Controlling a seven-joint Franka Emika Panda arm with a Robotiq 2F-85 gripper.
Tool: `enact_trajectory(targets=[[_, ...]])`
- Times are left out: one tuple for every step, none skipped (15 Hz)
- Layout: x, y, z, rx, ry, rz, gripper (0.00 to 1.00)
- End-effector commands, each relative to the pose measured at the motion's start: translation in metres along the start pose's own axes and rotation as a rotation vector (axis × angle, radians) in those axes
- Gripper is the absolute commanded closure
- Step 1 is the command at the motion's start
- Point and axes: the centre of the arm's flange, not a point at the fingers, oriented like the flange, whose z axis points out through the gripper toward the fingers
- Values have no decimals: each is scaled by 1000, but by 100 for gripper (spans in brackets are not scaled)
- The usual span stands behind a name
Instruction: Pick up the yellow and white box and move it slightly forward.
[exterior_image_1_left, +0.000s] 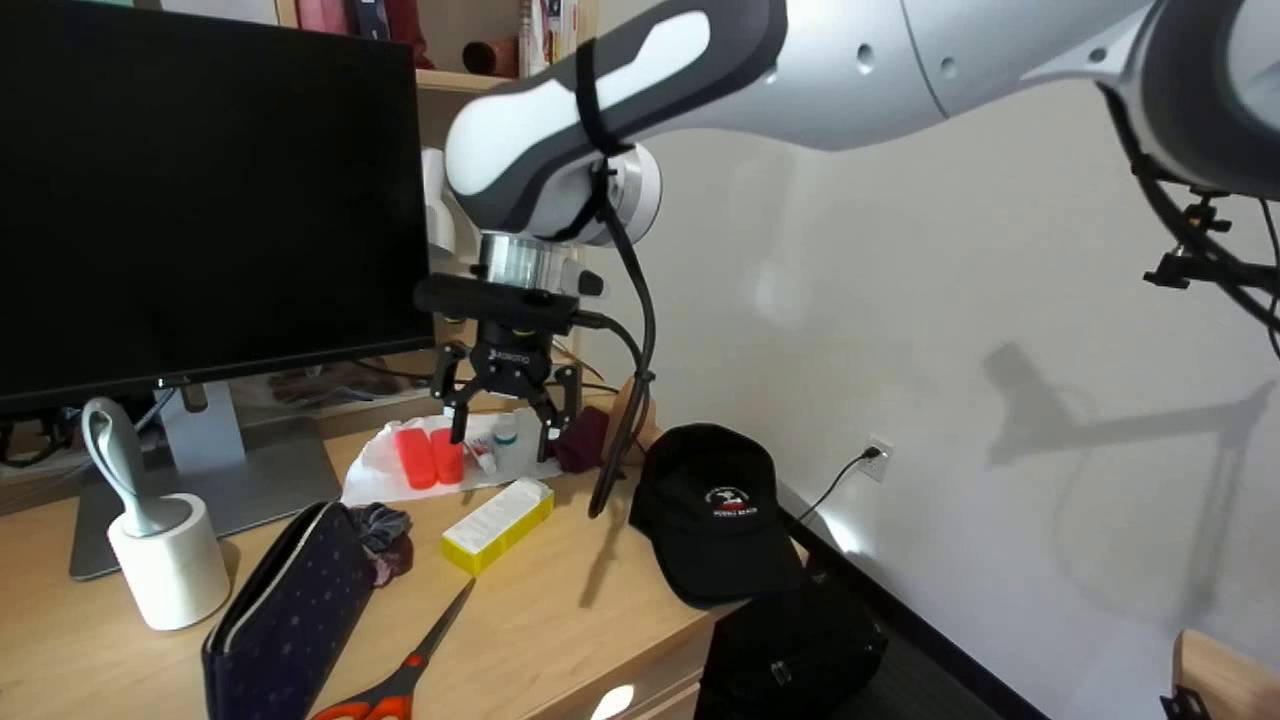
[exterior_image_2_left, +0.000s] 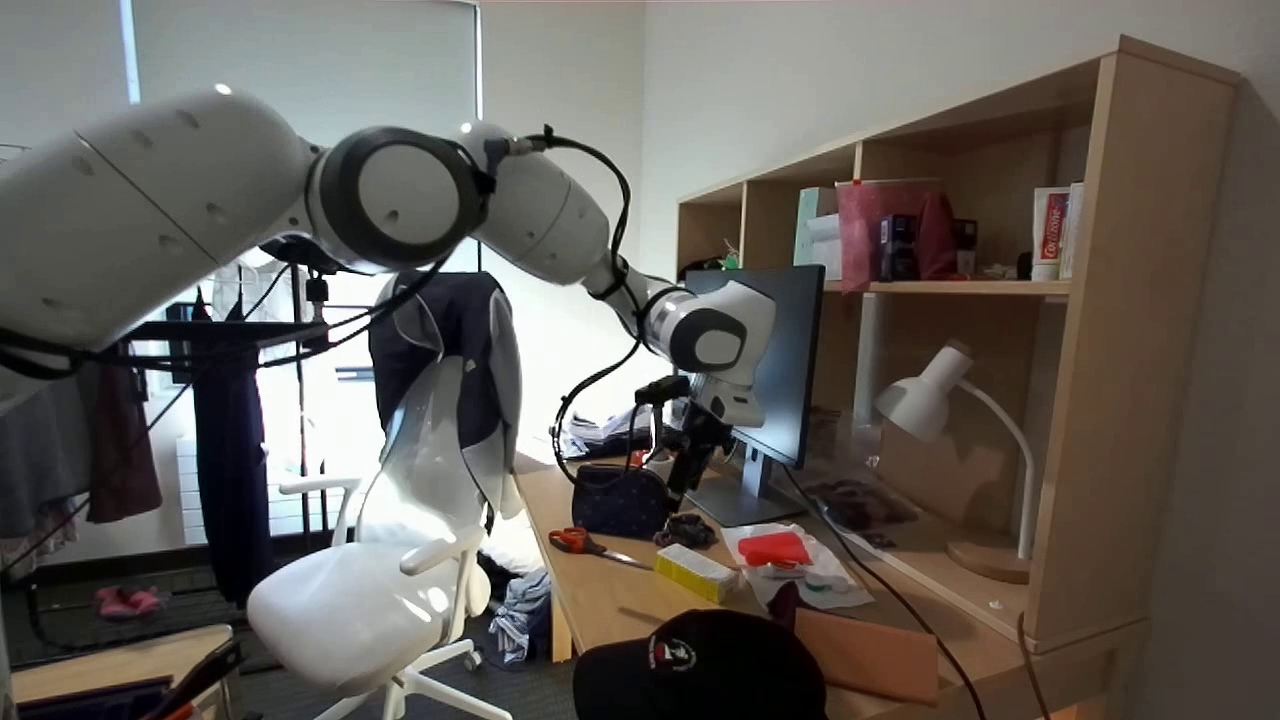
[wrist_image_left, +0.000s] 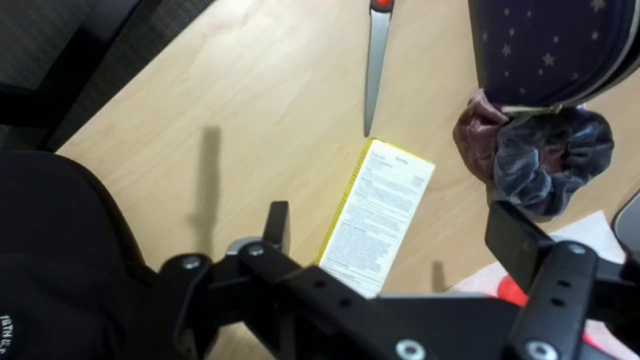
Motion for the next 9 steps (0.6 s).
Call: enact_trajectory(targets=[[32, -53, 33, 9, 43, 83, 0], [34, -60, 45, -10, 70, 87, 0], [36, -66, 54, -25, 86, 86, 0], [37, -71, 64, -46, 99, 89, 0], [35, -74, 73, -54, 123, 99, 0], [36, -77, 82, -67, 149, 110, 0], [35, -79, 88, -79, 164, 115, 0], [33, -80, 94, -86, 191, 129, 0], [31, -80, 98, -90, 198, 140, 0]])
